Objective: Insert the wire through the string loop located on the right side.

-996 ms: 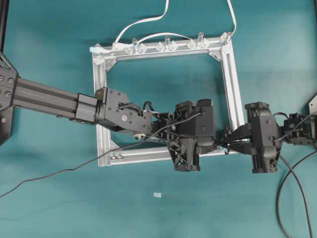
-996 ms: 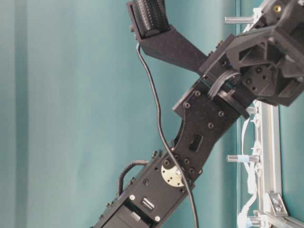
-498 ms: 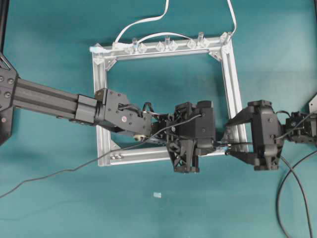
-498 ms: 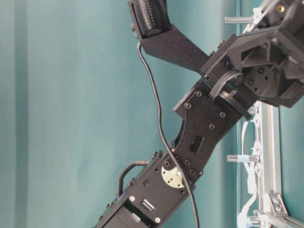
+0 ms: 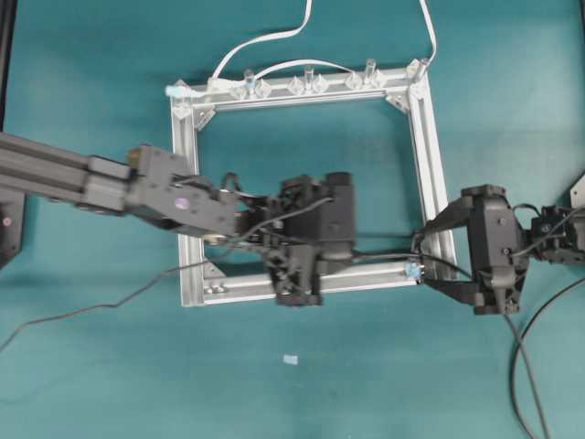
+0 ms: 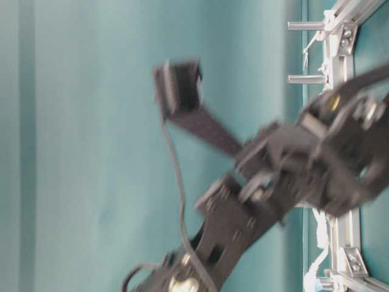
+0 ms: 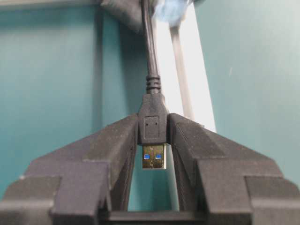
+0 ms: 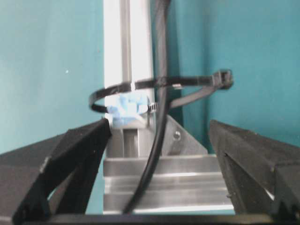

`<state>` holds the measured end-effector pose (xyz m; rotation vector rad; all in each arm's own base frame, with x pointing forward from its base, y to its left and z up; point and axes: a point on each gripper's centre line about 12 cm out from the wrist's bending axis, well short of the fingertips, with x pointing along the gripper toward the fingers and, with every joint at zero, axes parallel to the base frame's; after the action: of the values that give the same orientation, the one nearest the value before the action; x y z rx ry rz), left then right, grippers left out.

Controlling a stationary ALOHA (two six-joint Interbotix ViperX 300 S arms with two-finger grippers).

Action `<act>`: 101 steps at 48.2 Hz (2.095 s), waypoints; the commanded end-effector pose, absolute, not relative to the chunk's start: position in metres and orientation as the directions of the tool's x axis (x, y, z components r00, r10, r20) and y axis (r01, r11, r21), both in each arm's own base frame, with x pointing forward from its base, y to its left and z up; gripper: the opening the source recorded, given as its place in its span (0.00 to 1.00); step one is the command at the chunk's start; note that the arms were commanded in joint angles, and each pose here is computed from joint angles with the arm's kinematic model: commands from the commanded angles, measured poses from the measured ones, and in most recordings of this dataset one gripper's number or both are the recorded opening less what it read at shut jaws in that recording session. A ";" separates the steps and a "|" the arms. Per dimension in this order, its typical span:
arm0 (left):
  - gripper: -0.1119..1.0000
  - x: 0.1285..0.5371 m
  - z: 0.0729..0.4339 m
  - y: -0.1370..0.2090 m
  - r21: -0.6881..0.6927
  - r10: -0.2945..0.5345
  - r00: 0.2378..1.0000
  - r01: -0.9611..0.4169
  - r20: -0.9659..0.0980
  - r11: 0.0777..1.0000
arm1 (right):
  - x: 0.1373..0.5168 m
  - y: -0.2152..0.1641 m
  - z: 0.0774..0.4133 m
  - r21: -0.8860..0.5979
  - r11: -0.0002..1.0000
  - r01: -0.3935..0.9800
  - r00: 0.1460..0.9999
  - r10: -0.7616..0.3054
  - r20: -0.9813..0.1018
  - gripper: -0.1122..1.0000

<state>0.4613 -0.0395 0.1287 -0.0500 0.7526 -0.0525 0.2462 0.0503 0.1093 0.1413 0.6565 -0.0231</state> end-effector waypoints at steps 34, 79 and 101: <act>0.31 0.358 0.163 -0.037 -0.066 -0.078 0.679 0.044 -0.730 0.997 | 0.242 0.050 0.119 0.138 0.989 0.057 0.812 0.034 -0.583 0.99; 0.31 0.255 0.157 -0.057 -0.116 -0.138 0.547 0.074 -0.826 0.990 | 0.243 0.050 0.119 0.139 0.989 0.056 0.812 0.036 -0.583 0.99; 0.31 0.245 0.135 -0.057 -0.100 -0.122 0.438 0.073 -0.891 0.992 | 0.244 0.051 0.120 0.144 0.988 0.057 0.813 0.038 -0.581 0.99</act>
<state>0.2408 -0.0550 0.1336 -0.0429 1.1161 -0.1208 0.2391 0.0491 0.1136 0.1527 0.6495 -0.0153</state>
